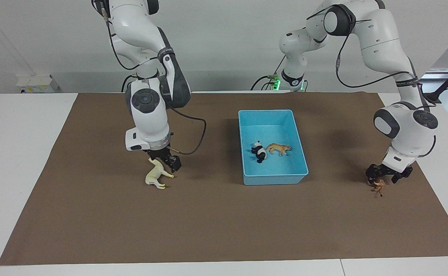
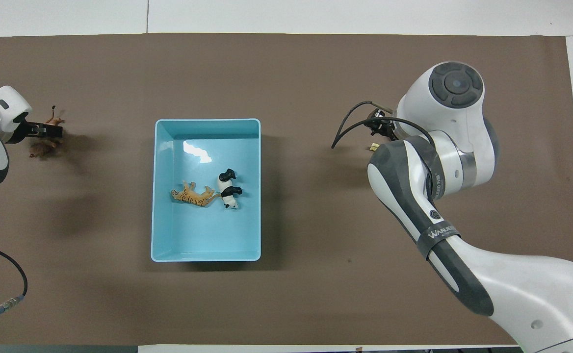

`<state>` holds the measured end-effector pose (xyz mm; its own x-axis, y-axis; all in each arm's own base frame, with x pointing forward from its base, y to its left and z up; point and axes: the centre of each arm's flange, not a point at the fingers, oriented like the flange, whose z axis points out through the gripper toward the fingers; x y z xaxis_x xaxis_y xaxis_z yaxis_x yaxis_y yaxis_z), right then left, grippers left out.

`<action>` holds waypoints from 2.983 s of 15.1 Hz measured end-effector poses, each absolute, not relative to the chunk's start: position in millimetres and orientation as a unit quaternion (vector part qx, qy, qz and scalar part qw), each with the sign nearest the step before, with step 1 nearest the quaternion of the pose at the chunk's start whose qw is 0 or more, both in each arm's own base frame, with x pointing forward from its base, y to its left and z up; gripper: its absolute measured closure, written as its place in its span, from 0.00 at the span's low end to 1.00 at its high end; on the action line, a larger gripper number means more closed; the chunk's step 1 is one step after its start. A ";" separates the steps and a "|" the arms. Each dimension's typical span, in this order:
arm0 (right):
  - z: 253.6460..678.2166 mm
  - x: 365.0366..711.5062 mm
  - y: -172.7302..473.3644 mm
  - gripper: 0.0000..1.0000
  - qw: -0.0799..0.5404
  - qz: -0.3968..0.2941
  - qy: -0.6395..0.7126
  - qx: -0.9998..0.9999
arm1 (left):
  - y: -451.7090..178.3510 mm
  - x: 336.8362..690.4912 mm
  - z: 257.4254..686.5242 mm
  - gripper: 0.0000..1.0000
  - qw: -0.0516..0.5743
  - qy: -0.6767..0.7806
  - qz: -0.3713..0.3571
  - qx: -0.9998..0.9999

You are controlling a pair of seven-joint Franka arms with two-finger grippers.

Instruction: Put all toys into storage box

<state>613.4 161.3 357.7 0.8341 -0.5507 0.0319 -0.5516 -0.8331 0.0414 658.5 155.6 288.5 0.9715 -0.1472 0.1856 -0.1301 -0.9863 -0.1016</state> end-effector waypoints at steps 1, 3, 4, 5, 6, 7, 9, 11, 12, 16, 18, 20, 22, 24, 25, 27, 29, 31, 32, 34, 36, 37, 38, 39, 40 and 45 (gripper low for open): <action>346.1 606.7 156.4 0.00 0.026 0.007 -0.288 0.957 | 154.9 657.1 284.9 0.09 0.045 0.070 -0.100 -0.991; 333.2 600.6 150.3 0.00 0.029 0.002 -0.283 0.959 | 153.8 657.0 284.6 0.35 0.046 0.071 -0.104 -0.991; 330.0 600.0 147.9 0.00 0.027 0.004 -0.280 0.960 | 157.2 656.5 287.2 0.46 0.048 0.069 -0.106 -0.991; 326.9 600.1 144.1 0.00 0.025 0.007 -0.276 0.961 | 159.9 656.0 289.3 0.57 0.049 0.068 -0.107 -0.991; 323.9 600.9 138.4 0.00 0.023 0.011 -0.274 0.961 | 160.3 656.3 290.9 0.64 0.049 0.068 -0.108 -0.991; 321.3 602.1 132.2 0.00 0.021 0.015 -0.273 0.962 | 159.2 656.9 291.4 0.64 0.048 0.069 -0.107 -0.991; 317.4 604.9 122.6 0.00 0.016 0.025 -0.274 0.961 | 154.0 661.4 298.0 0.64 0.042 0.068 -0.096 -0.992; 312.9 606.4 117.7 0.00 0.012 0.035 -0.278 0.960 | 143.1 675.0 323.9 0.64 0.035 0.057 -0.086 -0.994; 308.9 606.1 117.2 0.00 0.010 0.040 -0.278 0.960 | 132.2 682.6 342.2 0.64 0.031 0.049 -0.081 -0.995; 280.5 598.8 116.1 0.00 0.007 0.050 -0.276 0.960 | 41.6 688.6 442.9 0.64 0.013 -0.023 -0.076 -0.997; 273.0 597.6 115.3 0.01 0.007 0.053 -0.273 0.961 | -28.7 667.9 488.0 0.64 0.003 -0.065 -0.059 -0.996; 275.5 597.7 116.7 0.13 0.005 0.057 -0.263 0.963 | -109.8 635.3 519.7 0.64 0.000 -0.097 -0.036 -0.995; 280.4 598.0 117.4 0.35 0.007 0.051 -0.259 0.965 | -183.5 597.2 519.6 0.64 0.005 -0.115 -0.012 -0.993; 291.4 599.8 119.9 0.56 0.015 0.034 -0.257 0.966 | -231.3 561.8 493.7 0.64 0.014 -0.113 0.005 -0.993; 298.9 600.5 121.3 0.59 0.021 0.022 -0.257 0.966 | -242.4 550.6 479.8 0.64 0.012 -0.107 0.002 -0.994; 322.5 603.2 124.3 0.59 0.030 0.002 -0.255 0.966 | -242.3 541.0 459.0 0.47 0.007 -0.105 -0.006 -0.994; 357.2 603.7 127.6 0.59 0.037 -0.015 -0.251 0.967 | -231.6 541.8 458.8 0.26 0.007 -0.113 -0.008 -0.994; 407.4 603.1 135.7 0.59 0.044 -0.035 -0.244 0.968 | -215.6 548.0 476.1 0.05 0.003 -0.113 -0.018 -0.993; 437.6 602.9 143.5 0.59 0.045 -0.040 -0.239 0.969 | -200.9 553.7 489.5 0.00 0.001 -0.102 -0.023 -0.995; 498.2 599.1 170.6 0.59 0.042 -0.038 -0.219 0.974 | -153.2 569.6 519.9 0.00 0.000 -0.070 -0.034 -0.997; 541.4 587.0 223.8 0.59 0.031 -0.026 -0.203 0.978 | -87.1 582.6 545.3 0.00 0.004 -0.038 -0.040 -0.998; 554.5 579.2 259.6 0.59 0.018 -0.018 -0.205 0.978 | -56.4 585.1 555.0 0.00 0.007 -0.026 -0.037 -0.999; 563.6 570.3 298.6 0.59 0.004 -0.008 -0.207 0.978 | -30.6 585.4 563.3 0.00 0.010 -0.019 -0.033 -0.999; 570.1 561.2 335.6 0.59 -0.014 -0.001 -0.208 0.978 | -12.9 584.3 570.9 0.00 0.011 -0.016 -0.030 -0.999; 574.7 551.9 371.8 0.59 -0.038 0.009 -0.207 0.977 | -4.1 582.2 577.9 0.00 0.011 -0.016 -0.030 -0.999; 532.2 500.3 508.9 0.59 -0.087 0.039 -0.162 0.982 | -15.6 554.6 595.4 0.00 0.011 -0.003 -0.001 -1.000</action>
